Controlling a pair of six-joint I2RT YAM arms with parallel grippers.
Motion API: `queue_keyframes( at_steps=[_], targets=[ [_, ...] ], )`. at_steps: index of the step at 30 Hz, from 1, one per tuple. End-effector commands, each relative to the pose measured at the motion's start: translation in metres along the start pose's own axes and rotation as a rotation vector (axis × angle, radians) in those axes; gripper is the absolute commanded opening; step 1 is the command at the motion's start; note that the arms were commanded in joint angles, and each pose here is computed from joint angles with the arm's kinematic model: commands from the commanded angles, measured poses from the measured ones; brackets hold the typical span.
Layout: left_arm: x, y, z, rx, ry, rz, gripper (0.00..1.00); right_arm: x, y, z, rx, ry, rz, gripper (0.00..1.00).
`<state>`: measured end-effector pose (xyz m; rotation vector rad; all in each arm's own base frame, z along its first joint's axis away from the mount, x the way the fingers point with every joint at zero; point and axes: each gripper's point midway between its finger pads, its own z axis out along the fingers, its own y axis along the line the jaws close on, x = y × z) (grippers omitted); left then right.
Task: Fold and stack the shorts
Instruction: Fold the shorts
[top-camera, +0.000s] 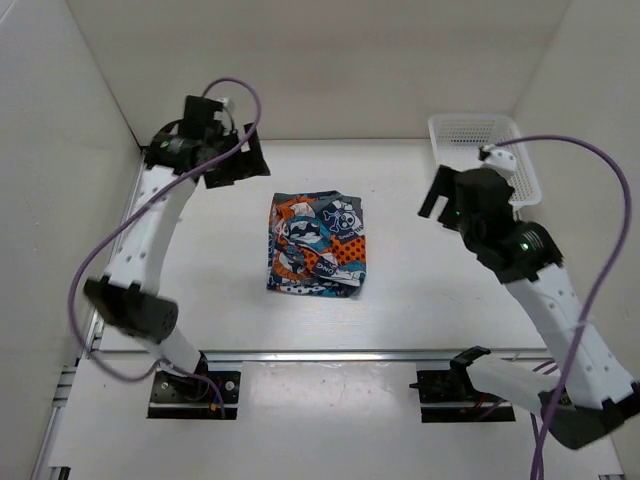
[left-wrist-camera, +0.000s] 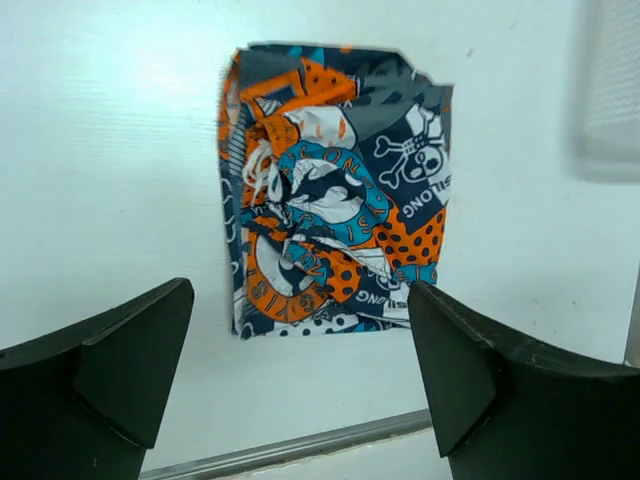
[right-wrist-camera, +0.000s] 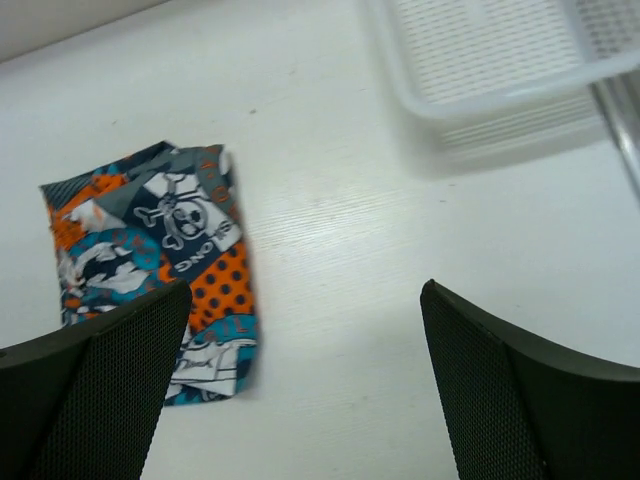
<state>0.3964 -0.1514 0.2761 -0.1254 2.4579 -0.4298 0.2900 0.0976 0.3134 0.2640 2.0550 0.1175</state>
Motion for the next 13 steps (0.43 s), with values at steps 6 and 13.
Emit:
queue_keyframes(
  at_steps=[6,13],
  targets=[
    [0.049,0.035,-0.121,-0.037,-0.212,-0.040,1.00,0.052,-0.085,-0.030,0.184,0.085,-0.082,1.00],
    [0.063,0.041,-0.154,-0.011,-0.306,-0.074,1.00,0.060,-0.092,-0.040,0.170,0.077,-0.066,1.00]
  ],
)
